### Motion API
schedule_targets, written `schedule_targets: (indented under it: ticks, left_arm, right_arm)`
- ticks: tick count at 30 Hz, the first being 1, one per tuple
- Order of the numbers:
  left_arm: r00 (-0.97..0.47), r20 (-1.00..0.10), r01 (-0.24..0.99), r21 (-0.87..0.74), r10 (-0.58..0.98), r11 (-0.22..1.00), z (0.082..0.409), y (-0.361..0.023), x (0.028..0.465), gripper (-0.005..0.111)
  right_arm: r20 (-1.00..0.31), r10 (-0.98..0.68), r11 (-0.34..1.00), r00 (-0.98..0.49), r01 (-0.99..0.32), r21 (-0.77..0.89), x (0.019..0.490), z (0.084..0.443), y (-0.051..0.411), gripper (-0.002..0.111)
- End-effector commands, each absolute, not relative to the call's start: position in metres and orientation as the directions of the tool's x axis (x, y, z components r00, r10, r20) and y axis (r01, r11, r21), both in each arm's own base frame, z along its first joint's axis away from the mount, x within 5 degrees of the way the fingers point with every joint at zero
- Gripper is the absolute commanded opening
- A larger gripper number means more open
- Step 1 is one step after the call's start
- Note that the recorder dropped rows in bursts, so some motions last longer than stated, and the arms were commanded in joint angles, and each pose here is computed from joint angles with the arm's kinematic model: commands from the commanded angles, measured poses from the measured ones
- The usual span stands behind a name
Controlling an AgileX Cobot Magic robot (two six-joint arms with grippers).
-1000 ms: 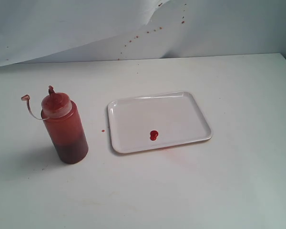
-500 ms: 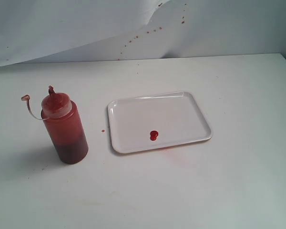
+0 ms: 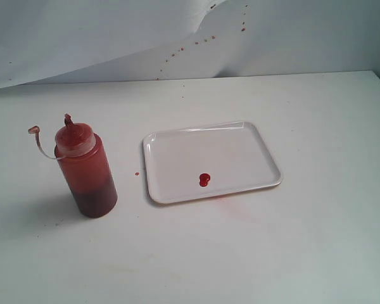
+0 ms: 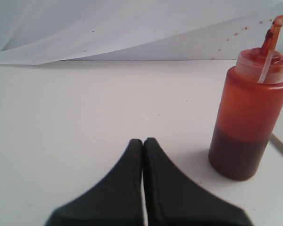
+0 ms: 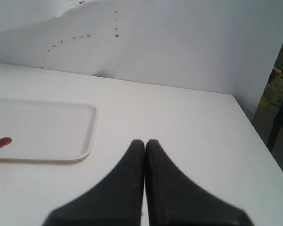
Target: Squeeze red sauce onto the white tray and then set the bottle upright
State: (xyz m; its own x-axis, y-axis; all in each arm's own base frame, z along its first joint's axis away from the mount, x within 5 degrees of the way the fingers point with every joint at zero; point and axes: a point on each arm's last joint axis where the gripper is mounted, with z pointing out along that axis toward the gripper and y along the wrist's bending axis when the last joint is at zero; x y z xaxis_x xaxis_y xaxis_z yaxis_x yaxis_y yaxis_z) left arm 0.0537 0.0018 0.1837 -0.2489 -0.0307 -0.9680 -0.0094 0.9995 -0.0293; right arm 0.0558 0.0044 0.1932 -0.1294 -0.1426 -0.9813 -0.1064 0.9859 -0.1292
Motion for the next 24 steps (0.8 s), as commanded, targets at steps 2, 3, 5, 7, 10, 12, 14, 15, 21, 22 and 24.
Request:
schedule_targets:
  ticks: [2, 3, 5, 7, 10, 12, 14, 15, 21, 22, 24]
  left_arm:
    - [-0.245, -0.969, -0.009, -0.025, -0.027, 1.0, 0.183, 0.002, 0.054, 0.001]
    - [-0.245, -0.969, -0.009, -0.025, -0.027, 1.0, 0.183, 0.002, 0.054, 0.001]
    - [-0.245, -0.969, -0.009, -0.025, -0.027, 1.0, 0.183, 0.002, 0.054, 0.001]
    - [-0.245, -0.969, -0.009, -0.025, -0.027, 1.0, 0.183, 0.002, 0.054, 0.001]
    - [-0.245, -0.969, -0.009, -0.025, -0.027, 1.0, 0.183, 0.002, 0.054, 0.001]
    - [-0.245, -0.969, -0.01, -0.027, -0.029, 1.0, 0.183, 0.002, 0.054, 0.001]
    - [-0.245, -0.969, -0.01, -0.027, -0.029, 1.0, 0.183, 0.002, 0.054, 0.001]
    - [-0.245, -0.969, -0.01, -0.027, -0.029, 1.0, 0.183, 0.002, 0.054, 0.001]
    - [-0.245, -0.969, -0.009, -0.025, -0.026, 1.0, 0.183, 0.002, 0.054, 0.001]
    - [-0.245, -0.969, -0.009, -0.025, -0.026, 1.0, 0.183, 0.002, 0.054, 0.001]
    - [-0.245, -0.969, -0.009, -0.025, -0.026, 1.0, 0.183, 0.002, 0.054, 0.001]
  right_arm:
    - [-0.987, -0.105, 0.991, -0.118, -0.097, -0.094, 0.056, 0.194, 0.004, 0.0]
    - [-0.986, -0.104, 0.991, -0.128, -0.096, -0.092, 0.055, 0.193, 0.004, 0.0]
    - [-0.983, -0.097, 0.993, -0.153, -0.079, -0.086, 0.055, 0.191, 0.003, 0.0]
    - [-0.979, -0.092, 0.995, -0.183, -0.057, -0.083, 0.055, 0.188, 0.002, 0.0]
    - [-0.973, -0.088, 0.996, -0.216, -0.031, -0.083, 0.054, 0.185, 0.0, 0.0]
    - [-0.967, -0.069, 0.998, -0.246, -0.018, -0.066, 0.054, 0.183, -0.001, 0.0]
    - [-0.969, -0.037, 0.999, -0.246, -0.01, -0.035, 0.054, 0.183, -0.001, 0.0]
    - [-0.969, -0.022, 1.0, -0.246, -0.006, -0.022, 0.054, 0.183, -0.001, 0.0]
    - [-0.969, -0.003, 1.0, -0.246, -0.001, -0.003, 0.054, 0.183, -0.001, 0.0]
    - [-0.969, -0.002, 1.0, -0.246, 0.005, -0.003, 0.054, 0.183, -0.001, 0.0]
    - [-0.969, 0.008, 0.999, -0.246, 0.045, -0.003, 0.054, 0.183, -0.003, 0.0]
